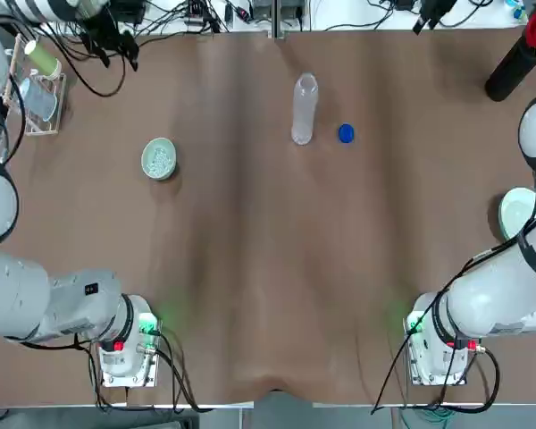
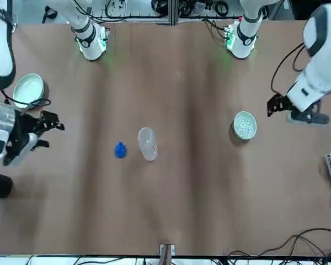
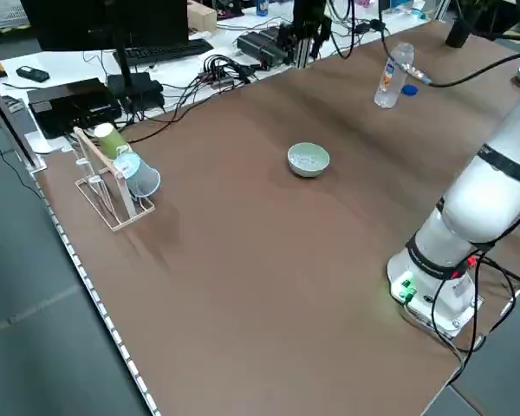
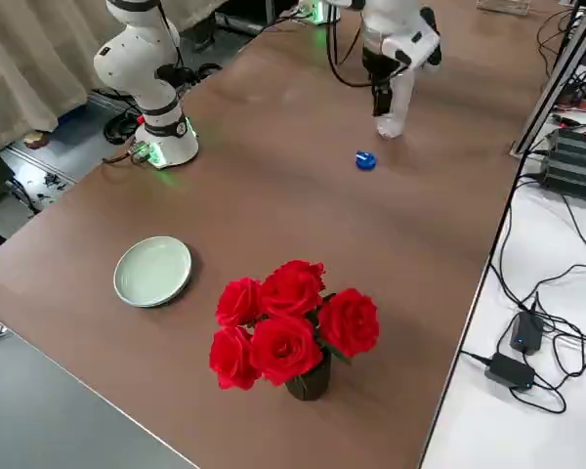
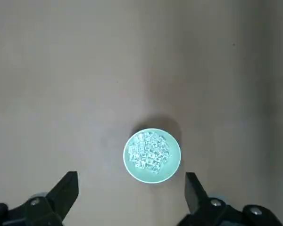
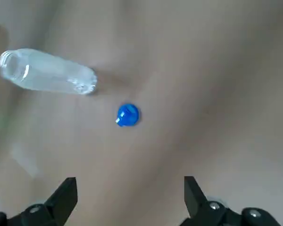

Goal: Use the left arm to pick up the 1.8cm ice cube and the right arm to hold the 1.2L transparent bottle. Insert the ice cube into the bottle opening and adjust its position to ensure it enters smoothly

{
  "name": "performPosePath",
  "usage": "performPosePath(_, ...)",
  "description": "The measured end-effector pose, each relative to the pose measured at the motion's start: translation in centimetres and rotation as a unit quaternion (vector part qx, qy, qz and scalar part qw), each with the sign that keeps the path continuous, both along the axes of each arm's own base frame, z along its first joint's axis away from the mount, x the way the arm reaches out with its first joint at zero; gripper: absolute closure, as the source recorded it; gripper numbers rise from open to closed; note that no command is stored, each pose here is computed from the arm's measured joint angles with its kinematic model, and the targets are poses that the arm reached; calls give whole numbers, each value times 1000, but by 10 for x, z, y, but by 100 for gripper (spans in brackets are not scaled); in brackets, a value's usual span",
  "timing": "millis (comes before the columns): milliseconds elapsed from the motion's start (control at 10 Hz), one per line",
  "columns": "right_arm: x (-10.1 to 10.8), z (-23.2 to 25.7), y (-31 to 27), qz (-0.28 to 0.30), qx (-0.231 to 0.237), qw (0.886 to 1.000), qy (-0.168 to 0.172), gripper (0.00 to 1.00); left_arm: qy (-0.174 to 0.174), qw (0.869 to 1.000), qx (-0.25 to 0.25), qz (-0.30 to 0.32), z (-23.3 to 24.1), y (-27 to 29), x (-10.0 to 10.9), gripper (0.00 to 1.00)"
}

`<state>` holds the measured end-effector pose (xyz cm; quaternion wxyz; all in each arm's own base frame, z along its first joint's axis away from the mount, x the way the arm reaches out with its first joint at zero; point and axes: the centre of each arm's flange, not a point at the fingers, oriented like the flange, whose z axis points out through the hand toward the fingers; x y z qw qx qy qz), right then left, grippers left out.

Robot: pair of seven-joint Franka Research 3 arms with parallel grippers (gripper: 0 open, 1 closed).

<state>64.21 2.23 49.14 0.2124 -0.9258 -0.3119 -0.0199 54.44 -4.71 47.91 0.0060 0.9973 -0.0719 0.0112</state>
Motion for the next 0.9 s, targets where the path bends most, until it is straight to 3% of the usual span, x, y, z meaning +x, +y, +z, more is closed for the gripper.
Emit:
performPosePath(200, -5, -48, -3, 61, 96, 993, -39, 0, 21, 1000, -5, -3, -42, -3, 3, 1)
performPosePath(300, -9, -70, -1, 96, 151, 981, -70, 0, 24, 1000, -7, -5, -60, -4, 2, 1)
performPosePath(500, -21, -123, 11, 161, 257, 942, -141, 0, 24, 1000, -9, -5, -96, -4, -4, 1)
performPosePath(700, -25, -173, 19, 199, 310, 910, -190, 0, 28, 999, -13, -9, -121, -10, -5, 1)
performPosePath(900, -27, -220, 44, 225, 372, 867, -243, 0, 41, 999, -19, -10, -145, -24, -6, 1)
